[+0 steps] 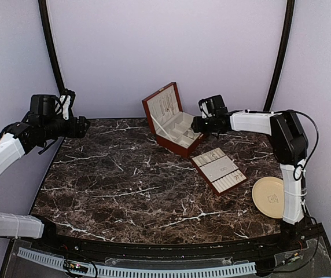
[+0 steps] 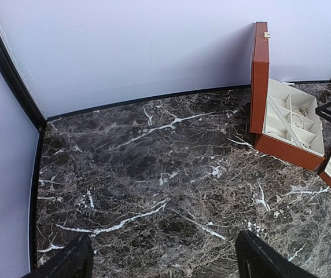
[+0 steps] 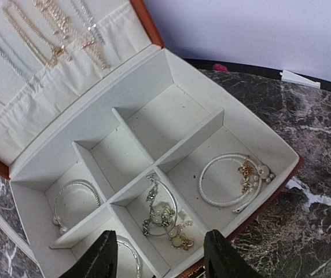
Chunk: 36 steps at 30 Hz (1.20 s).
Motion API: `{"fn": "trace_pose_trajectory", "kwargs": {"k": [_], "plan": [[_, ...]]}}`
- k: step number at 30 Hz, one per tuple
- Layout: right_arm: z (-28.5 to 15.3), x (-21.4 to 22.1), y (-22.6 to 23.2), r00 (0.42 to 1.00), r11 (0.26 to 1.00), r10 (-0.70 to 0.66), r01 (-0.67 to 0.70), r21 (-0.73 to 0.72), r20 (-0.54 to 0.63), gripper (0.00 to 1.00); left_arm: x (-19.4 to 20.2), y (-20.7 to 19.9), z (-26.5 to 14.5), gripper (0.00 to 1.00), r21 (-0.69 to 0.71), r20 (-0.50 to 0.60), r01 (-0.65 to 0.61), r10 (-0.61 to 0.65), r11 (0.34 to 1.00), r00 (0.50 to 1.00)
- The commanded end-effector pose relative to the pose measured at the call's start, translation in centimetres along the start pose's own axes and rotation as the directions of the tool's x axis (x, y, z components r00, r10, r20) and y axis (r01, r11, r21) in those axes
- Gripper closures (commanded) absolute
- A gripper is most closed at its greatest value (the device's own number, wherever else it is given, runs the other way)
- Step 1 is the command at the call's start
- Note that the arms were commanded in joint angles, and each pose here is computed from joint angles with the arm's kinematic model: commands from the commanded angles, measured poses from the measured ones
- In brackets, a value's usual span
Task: Organize the mixed jewelry
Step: Place the bangle in the larger divider, then pick up the earring from the center of the board.
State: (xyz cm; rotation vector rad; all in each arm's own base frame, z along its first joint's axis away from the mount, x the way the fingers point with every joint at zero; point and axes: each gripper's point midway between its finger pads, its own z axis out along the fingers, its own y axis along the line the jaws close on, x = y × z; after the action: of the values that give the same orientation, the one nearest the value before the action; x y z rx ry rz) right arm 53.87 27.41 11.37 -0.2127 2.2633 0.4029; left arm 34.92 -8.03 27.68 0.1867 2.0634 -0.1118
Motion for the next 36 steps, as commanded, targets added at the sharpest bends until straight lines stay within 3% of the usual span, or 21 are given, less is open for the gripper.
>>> {"fn": "trace_pose_trajectory", "kwargs": {"k": [1, 11, 20, 27, 31, 36], "plan": [[-2.5, -2.5, -0.1, 0.998, 1.000, -0.011, 0.009, 0.020, 0.068, 0.44, -0.2, 0.3, -1.0, 0.12, -0.006, 0.028, 0.003, -0.002, 1.000, 1.000], [-5.5, -3.5, 1.1, 0.995, 0.999, 0.009, -0.005, -0.042, 0.101, 0.41, -0.7, 0.4, -1.7, 0.12, -0.006, 0.071, 0.007, -0.006, 1.000, 0.997], [-13.7, -3.5, 3.2, 0.984, 0.983, 0.030, 0.004, -0.185, 0.178, 0.39, -0.6, -0.5, -1.6, 0.12, 0.044, 0.086, 0.009, -0.013, 0.999, 0.996], [-18.4, 0.6, 1.5, 0.984, 0.987, 0.061, -0.035, -0.157, 0.166, 0.34, 0.6, -2.5, 0.1, 0.13, 0.151, 0.037, 0.025, -0.031, 0.988, 0.999], [-19.7, 3.5, -1.0, 0.987, 0.995, 0.092, -0.086, -0.056, 0.130, 0.35, 1.5, -3.5, 1.2, 0.14, 0.202, -0.002, 0.032, -0.032, 0.979, 0.999], [-19.7, 7.2, -2.0, 0.984, 0.989, 0.141, -0.135, -0.061, 0.107, 0.37, 2.1, -4.9, 1.8, 0.15, 0.266, -0.018, 0.022, -0.018, 0.964, 1.000]]}}
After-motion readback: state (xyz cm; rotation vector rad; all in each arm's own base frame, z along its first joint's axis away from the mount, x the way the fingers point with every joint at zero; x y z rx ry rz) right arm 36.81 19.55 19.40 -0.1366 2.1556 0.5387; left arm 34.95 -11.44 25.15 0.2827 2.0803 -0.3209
